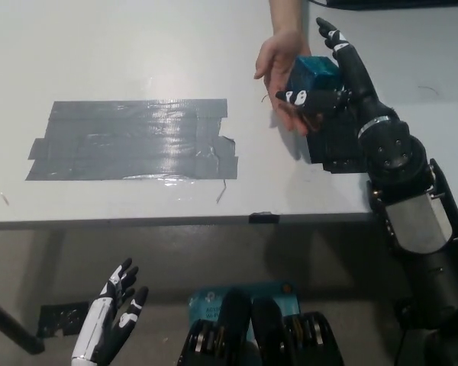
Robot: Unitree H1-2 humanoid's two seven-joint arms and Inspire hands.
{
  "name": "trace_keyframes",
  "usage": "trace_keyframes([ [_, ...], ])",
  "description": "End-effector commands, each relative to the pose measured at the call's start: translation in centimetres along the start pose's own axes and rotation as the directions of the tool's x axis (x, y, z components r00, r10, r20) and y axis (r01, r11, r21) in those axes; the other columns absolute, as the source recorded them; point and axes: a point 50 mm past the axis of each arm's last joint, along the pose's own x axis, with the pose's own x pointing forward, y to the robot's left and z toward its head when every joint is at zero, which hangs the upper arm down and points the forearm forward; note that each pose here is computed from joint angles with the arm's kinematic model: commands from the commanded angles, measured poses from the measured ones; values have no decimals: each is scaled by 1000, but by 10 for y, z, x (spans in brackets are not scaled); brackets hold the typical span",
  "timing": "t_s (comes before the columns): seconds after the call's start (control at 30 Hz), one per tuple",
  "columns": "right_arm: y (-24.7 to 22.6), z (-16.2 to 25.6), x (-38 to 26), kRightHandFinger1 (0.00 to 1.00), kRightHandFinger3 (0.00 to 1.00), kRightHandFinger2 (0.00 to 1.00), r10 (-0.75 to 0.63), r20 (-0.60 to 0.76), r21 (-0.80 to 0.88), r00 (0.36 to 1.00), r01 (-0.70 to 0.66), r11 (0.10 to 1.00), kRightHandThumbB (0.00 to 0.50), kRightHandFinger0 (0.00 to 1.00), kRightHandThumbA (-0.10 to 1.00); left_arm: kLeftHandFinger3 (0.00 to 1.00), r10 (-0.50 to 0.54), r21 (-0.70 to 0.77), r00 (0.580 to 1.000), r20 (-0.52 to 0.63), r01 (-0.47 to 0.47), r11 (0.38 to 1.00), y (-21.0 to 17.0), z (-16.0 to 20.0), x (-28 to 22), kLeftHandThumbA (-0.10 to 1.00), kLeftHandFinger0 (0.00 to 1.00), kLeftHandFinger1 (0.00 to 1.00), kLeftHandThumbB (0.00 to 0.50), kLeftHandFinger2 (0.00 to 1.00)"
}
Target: A person hands a rubik's cube to the robot and rhe robot picks it up with its right hand and places it on the black spot on the desk infron tof it
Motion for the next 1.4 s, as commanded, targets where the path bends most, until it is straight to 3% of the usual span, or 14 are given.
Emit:
trace_keyframes([
  [0.0,-11,41,11,1000,1000,1000,-38,117,-16,992,40,999,414,1000,917,1000,-11,13,999,49,10,1000,4,11,4,788,1000,1000,92,1000],
  [0.5,-18,39,5,1000,1000,1000,-63,133,-42,989,69,997,401,1000,889,1000,-19,15,998,52,19,1000,5,16,8,780,1000,1000,77,1000],
  [0.7,-13,29,4,1000,1000,1000,-62,106,-29,992,65,997,361,1000,818,1000,-18,15,998,58,17,1000,5,17,9,784,1000,1000,82,1000],
  [0.83,-8,19,4,1000,1000,1000,-44,54,-21,998,45,999,322,1000,703,1000,-17,17,998,56,16,1000,5,19,10,786,1000,1000,81,1000],
  [0.87,-5,13,4,1000,1000,1000,-45,44,-17,998,46,999,289,1000,513,1000,-18,21,998,58,17,1000,6,19,11,788,1000,1000,77,1000],
  [0.93,-3,10,5,1000,1000,1000,-44,31,-3,999,44,999,285,1000,422,1000,-18,20,998,63,17,1000,6,19,12,789,1000,1000,80,1000],
  [1.0,-1,8,5,916,1000,999,-46,12,-35,999,46,998,257,786,291,1000,-16,15,998,65,15,1000,6,19,12,788,1000,1000,79,1000],
  [1.03,1,5,5,406,802,503,-39,-11,-67,999,39,997,231,291,93,1000,-16,18,998,66,15,1000,6,19,12,787,1000,1000,77,1000],
  [1.07,3,3,5,260,641,440,-45,-19,-91,999,43,995,229,113,-75,1000,-17,18,998,64,16,1000,7,19,12,788,1000,1000,77,1000],
  [1.17,4,-2,4,365,604,685,-47,-19,-119,999,45,992,204,35,-100,1000,-17,17,998,66,16,1000,7,20,14,791,1000,1000,77,1000],
  [1.2,3,-4,2,499,696,899,-41,-16,-121,999,39,992,188,82,-100,1000,-13,13,998,67,12,1000,7,20,14,784,1000,1000,79,1000],
  [1.23,2,-6,1,630,854,1000,-35,-21,-116,999,32,993,177,113,-100,1000,-14,14,998,67,13,1000,7,19,14,783,1000,1000,72,1000],
  [1.3,0,-5,2,766,986,1000,-33,-19,-111,999,31,993,176,162,-100,1000,-13,19,997,76,12,1000,8,20,17,782,1000,1000,70,1000],
  [1.37,-3,-5,2,793,1000,1000,-38,-15,-118,999,36,992,163,182,-100,1000,-15,16,997,70,14,1000,8,20,17,788,1000,1000,75,1000],
])
